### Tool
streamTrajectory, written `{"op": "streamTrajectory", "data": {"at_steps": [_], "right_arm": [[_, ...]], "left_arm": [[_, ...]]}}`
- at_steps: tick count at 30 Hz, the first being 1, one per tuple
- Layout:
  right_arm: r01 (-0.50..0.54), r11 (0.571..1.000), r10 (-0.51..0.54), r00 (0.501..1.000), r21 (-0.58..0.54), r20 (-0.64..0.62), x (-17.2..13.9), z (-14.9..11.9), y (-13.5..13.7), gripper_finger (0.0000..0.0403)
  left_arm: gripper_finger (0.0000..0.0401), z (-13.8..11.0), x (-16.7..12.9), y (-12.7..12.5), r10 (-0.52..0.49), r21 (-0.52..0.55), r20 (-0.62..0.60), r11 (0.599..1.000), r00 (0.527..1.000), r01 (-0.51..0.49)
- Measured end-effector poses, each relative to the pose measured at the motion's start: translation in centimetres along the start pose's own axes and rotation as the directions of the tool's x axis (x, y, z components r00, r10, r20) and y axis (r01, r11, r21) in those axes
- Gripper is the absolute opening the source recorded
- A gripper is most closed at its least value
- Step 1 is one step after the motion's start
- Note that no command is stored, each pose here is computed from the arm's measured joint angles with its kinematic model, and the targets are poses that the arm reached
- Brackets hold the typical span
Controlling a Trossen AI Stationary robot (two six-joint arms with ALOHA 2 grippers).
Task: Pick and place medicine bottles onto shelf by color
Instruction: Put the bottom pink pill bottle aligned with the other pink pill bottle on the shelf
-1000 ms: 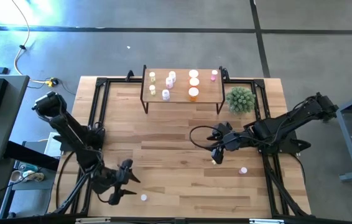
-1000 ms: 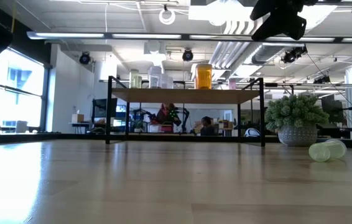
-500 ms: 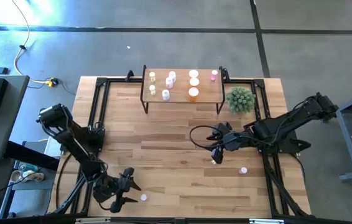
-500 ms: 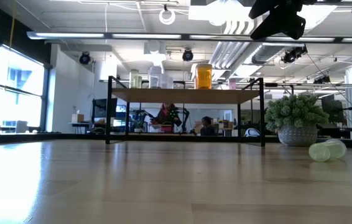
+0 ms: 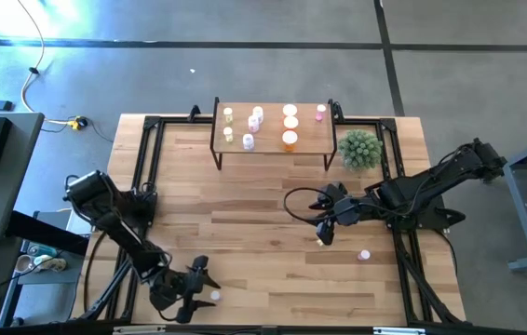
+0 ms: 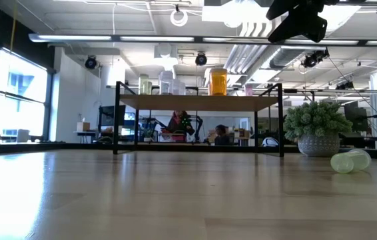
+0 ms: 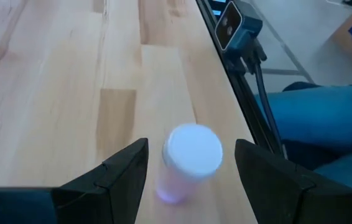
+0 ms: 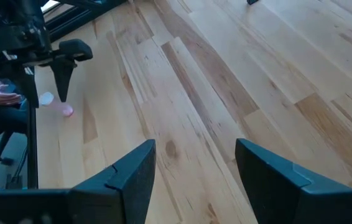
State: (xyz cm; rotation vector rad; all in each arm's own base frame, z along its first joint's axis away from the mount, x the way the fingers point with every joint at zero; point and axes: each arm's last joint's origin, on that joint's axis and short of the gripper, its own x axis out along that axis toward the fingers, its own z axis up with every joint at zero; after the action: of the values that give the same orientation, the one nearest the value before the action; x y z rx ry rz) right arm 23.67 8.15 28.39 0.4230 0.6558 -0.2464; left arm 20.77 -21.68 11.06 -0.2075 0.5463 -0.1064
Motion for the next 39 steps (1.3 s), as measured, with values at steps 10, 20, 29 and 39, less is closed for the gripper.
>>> {"op": "streamTrajectory", "data": {"at_steps": [10,20,29,39], "right_arm": [[0.0,1.0,0.0,1.0,0.0,0.0,0.0,0.0,0.0,0.0211],[0.0,1.0,0.0,1.0,-0.009,0.001,0.0,0.0,0.0,0.0211],[0.0,1.0,0.0,1.0,-0.01,0.0,0.0,0.0,0.0,0.0211],[-0.004,1.0,0.004,1.0,-0.011,-0.002,0.0,0.0,0.0,0.0211]], "left_arm": [[0.0229,0.7,0.7,-0.4,0.004,0.026,0.011,1.0,1.0,-0.004],[0.0187,0.6,0.7,-0.4,-0.004,0.009,0.007,1.0,1.0,0.003],[0.0141,0.6,0.7,-0.4,-0.005,0.013,0.006,1.0,1.0,0.005],[0.0119,1.8,0.7,0.0,0.004,-0.006,0.035,1.0,0.999,-0.003]]}}
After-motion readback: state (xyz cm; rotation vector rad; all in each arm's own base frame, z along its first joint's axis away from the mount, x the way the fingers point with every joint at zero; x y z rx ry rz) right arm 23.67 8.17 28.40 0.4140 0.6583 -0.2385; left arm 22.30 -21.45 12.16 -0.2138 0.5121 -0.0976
